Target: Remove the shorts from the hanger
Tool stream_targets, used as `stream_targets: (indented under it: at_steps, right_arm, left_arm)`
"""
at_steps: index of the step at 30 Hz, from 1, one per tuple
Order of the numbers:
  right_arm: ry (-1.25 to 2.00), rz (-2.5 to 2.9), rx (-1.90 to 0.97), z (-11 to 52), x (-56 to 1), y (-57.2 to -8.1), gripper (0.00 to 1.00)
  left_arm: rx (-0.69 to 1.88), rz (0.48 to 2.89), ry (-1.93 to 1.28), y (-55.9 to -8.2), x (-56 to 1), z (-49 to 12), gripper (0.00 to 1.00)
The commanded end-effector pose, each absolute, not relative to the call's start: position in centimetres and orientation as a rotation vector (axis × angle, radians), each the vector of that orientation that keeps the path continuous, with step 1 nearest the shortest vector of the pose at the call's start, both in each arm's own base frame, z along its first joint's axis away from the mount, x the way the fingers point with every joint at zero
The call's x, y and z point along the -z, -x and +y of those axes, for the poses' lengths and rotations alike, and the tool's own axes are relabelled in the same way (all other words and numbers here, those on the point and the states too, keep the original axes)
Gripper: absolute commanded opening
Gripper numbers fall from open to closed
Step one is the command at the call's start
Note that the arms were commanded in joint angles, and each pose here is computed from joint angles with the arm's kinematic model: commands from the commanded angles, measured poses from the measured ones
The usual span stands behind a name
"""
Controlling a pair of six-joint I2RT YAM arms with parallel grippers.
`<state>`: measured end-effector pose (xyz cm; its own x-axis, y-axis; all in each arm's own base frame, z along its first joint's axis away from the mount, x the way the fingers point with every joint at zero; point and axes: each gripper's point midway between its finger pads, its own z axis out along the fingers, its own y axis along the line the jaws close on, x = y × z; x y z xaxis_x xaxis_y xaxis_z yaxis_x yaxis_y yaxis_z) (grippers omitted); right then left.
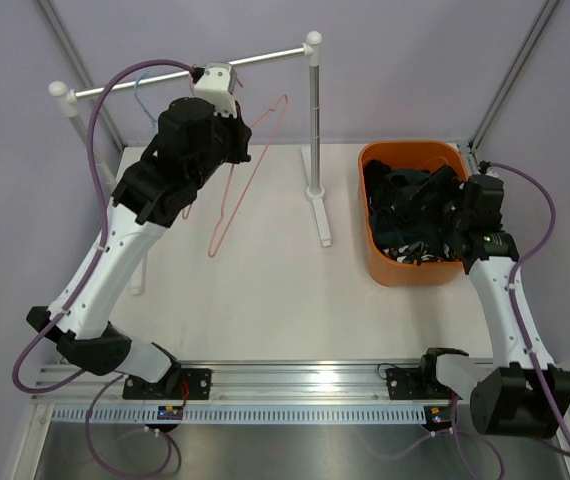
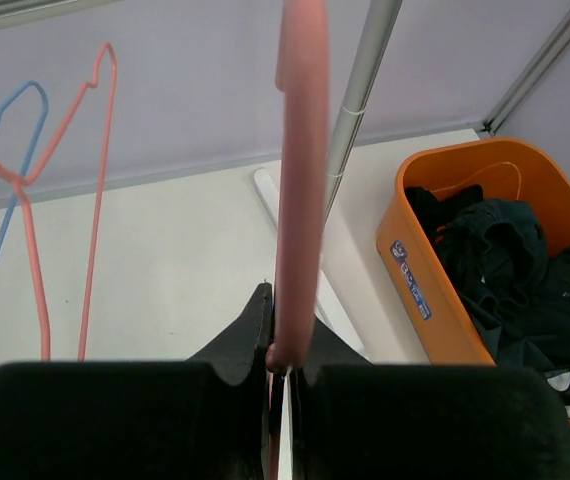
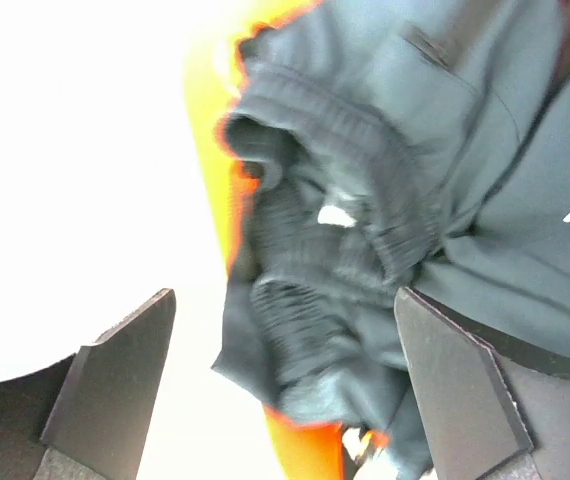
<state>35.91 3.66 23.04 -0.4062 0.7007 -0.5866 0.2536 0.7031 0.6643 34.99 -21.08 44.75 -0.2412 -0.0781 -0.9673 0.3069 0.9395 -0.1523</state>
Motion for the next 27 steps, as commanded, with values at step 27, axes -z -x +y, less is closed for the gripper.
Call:
stream_targets:
  at_steps: [27]
  right_arm:
    - [-0.401,1.718,-0.699,6.3,-36.8,-23.1,1.0]
  left_arm:
    - [0.358,1.69,-0.083,-47.6,-46.4,-20.8,0.0]
